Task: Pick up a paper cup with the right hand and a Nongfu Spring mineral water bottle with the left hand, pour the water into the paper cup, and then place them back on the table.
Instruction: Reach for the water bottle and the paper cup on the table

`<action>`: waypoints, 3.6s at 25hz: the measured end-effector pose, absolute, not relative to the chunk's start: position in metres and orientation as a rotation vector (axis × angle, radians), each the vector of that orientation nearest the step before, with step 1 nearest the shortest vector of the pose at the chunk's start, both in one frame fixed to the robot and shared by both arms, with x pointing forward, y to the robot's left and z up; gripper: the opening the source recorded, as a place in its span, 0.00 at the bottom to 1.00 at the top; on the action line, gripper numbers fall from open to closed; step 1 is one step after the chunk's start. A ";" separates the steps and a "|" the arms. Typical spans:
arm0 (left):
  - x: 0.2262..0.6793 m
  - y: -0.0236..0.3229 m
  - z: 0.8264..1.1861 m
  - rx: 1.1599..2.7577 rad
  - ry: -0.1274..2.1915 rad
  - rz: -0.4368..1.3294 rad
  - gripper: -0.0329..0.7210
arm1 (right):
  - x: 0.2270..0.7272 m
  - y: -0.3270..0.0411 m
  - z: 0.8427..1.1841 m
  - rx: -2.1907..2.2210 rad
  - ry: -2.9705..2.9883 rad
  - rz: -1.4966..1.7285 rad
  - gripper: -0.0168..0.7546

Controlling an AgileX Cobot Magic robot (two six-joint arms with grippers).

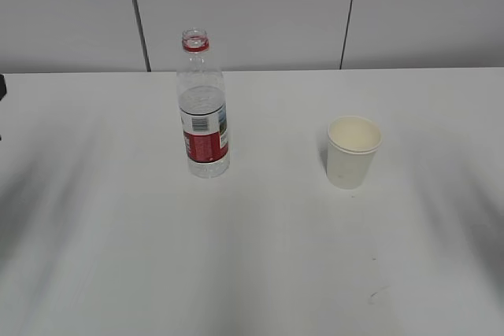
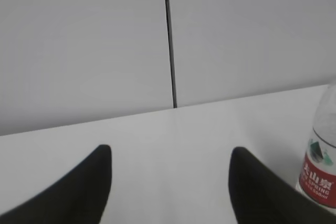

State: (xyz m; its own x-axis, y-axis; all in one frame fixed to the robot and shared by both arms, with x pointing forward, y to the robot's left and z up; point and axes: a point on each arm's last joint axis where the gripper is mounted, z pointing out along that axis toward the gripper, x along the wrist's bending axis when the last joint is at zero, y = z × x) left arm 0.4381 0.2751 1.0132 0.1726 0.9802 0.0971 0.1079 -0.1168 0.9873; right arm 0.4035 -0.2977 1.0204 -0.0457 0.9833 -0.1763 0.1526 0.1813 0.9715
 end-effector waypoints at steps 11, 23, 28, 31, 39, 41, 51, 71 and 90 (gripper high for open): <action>0.460 0.263 0.987 1.494 1.043 1.016 0.62 | 0.449 -0.285 0.974 1.100 1.590 1.072 0.79; 0.477 0.251 0.947 1.537 1.000 0.872 0.62 | 0.477 -0.276 0.916 1.110 1.639 1.198 0.79; 0.481 0.248 0.937 1.535 0.987 0.843 0.62 | 0.481 -0.275 0.897 1.148 1.693 1.192 0.79; 0.484 0.246 0.934 1.552 0.971 0.829 0.62 | 0.488 -0.273 0.889 1.141 1.725 1.198 0.79; 0.502 0.242 0.928 1.566 0.942 0.814 0.63 | 0.511 -0.270 0.873 1.121 1.766 1.213 0.79; 0.504 0.241 0.924 1.580 0.941 0.802 0.64 | 0.517 -0.269 0.867 1.108 1.785 1.221 0.79; 0.506 0.240 0.921 1.586 0.947 0.794 0.64 | 0.545 -0.265 0.841 1.075 1.841 1.242 0.79; 0.506 0.240 0.921 1.588 0.944 0.793 0.64 | 0.565 -0.259 0.833 0.976 1.874 1.289 0.79; 0.508 0.239 0.914 1.572 0.938 0.776 0.64 | 0.583 -0.253 0.831 0.917 1.876 1.346 0.79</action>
State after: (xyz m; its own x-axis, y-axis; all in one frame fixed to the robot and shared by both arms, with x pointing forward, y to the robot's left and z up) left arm 0.5076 0.2388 0.9136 0.4731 0.8810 0.0027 0.1671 -0.0928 0.9816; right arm 0.5833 -0.2531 0.8315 -0.5478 0.8302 -0.1031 0.1681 0.2300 0.9586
